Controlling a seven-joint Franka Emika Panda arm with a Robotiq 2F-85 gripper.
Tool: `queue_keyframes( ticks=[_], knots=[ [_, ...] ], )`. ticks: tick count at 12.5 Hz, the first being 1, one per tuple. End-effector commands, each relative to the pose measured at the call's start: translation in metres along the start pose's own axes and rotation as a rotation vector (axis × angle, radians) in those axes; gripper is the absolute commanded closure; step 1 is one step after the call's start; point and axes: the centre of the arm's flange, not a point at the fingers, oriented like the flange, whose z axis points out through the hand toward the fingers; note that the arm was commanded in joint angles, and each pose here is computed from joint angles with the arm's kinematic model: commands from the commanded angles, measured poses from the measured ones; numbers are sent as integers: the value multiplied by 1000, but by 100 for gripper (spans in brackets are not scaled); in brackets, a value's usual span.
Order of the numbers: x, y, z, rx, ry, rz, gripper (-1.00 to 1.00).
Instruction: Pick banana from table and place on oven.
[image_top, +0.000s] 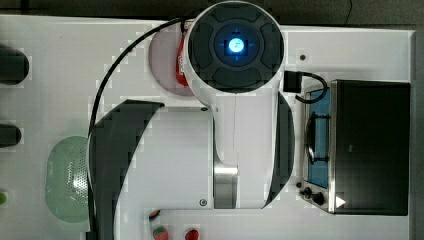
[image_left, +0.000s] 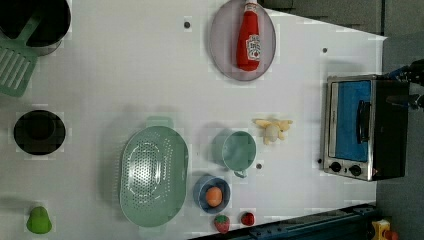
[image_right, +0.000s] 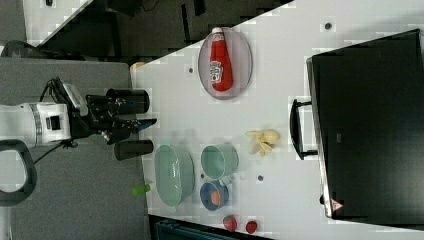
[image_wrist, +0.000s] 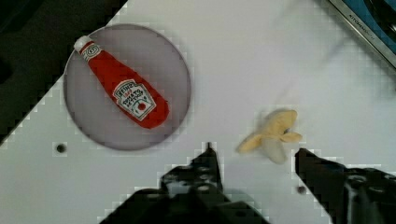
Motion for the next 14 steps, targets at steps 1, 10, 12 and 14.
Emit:
queue_keyframes(
  ticks=[1, 10, 12, 14],
  knots=[
    [-56, 123, -54, 8, -17, 91, -59],
    [-37, 98, 27, -42, -56, 85, -100],
    [-33, 89, 71, -46, -56, 81, -100],
    [-30, 81, 117, -34, -42, 75, -100]
  ],
)
